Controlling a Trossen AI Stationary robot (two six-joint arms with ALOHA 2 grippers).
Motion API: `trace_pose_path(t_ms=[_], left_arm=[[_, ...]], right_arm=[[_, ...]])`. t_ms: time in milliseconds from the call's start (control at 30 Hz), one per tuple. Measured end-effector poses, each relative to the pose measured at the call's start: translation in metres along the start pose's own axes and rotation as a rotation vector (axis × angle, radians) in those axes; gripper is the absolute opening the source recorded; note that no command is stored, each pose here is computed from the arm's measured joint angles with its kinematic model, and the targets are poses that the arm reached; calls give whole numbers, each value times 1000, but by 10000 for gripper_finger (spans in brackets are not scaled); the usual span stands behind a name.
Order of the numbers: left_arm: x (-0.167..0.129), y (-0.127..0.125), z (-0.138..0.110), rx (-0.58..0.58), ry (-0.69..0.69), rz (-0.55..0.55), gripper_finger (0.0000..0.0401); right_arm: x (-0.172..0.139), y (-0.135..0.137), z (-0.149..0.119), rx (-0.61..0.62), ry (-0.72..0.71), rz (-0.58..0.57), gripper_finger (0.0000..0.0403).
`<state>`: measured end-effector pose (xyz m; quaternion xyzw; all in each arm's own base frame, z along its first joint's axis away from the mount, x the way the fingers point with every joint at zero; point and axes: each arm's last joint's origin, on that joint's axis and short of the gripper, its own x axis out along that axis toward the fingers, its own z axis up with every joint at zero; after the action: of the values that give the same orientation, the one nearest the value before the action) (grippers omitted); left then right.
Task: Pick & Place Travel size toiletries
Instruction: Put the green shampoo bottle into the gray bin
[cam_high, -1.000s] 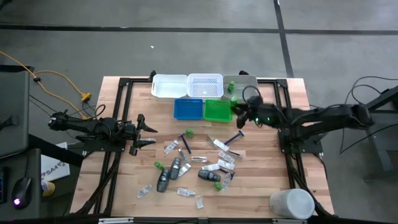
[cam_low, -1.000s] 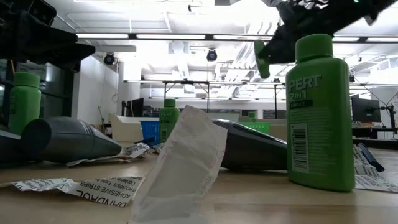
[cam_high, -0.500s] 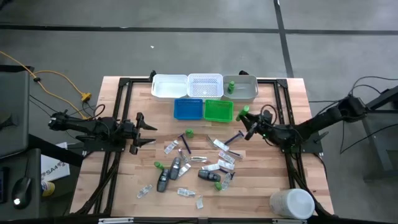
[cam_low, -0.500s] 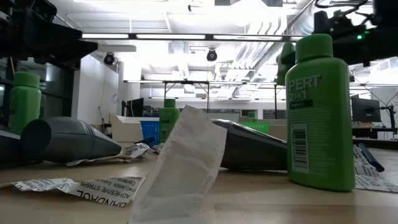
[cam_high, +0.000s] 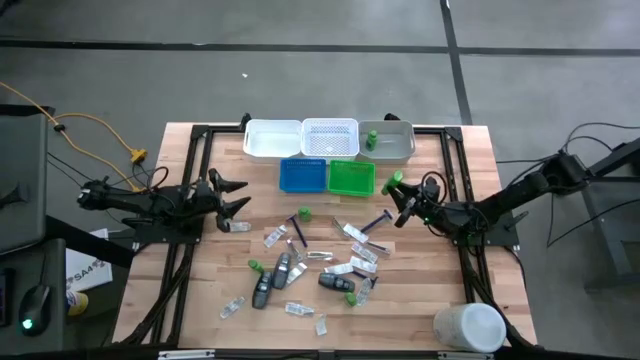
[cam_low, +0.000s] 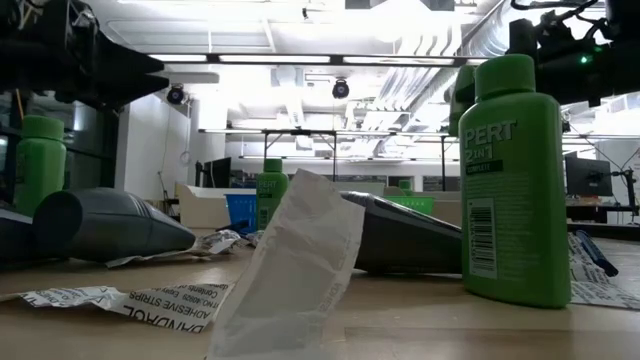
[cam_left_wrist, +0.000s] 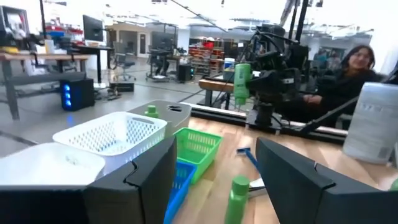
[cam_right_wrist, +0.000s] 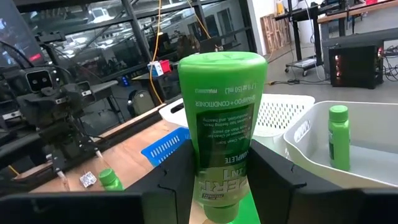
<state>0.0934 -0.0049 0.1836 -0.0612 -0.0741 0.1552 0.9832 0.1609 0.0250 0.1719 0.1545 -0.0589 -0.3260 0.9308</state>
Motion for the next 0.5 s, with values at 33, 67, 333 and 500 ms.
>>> trace_pose_path(t_ms=[33,67,333,500], left_arm=[[0,0,0,-15,0,0,220],[0,0,0,-29,1,0,220],[6,-4,0,-34,3,-16,220],[16,-10,-4,4,33,-38,220]], right_arm=[[0,0,0,5,0,1,119],[1,0,0,7,0,2,119],[6,-4,1,17,6,23,119],[10,-5,4,28,0,45,119]])
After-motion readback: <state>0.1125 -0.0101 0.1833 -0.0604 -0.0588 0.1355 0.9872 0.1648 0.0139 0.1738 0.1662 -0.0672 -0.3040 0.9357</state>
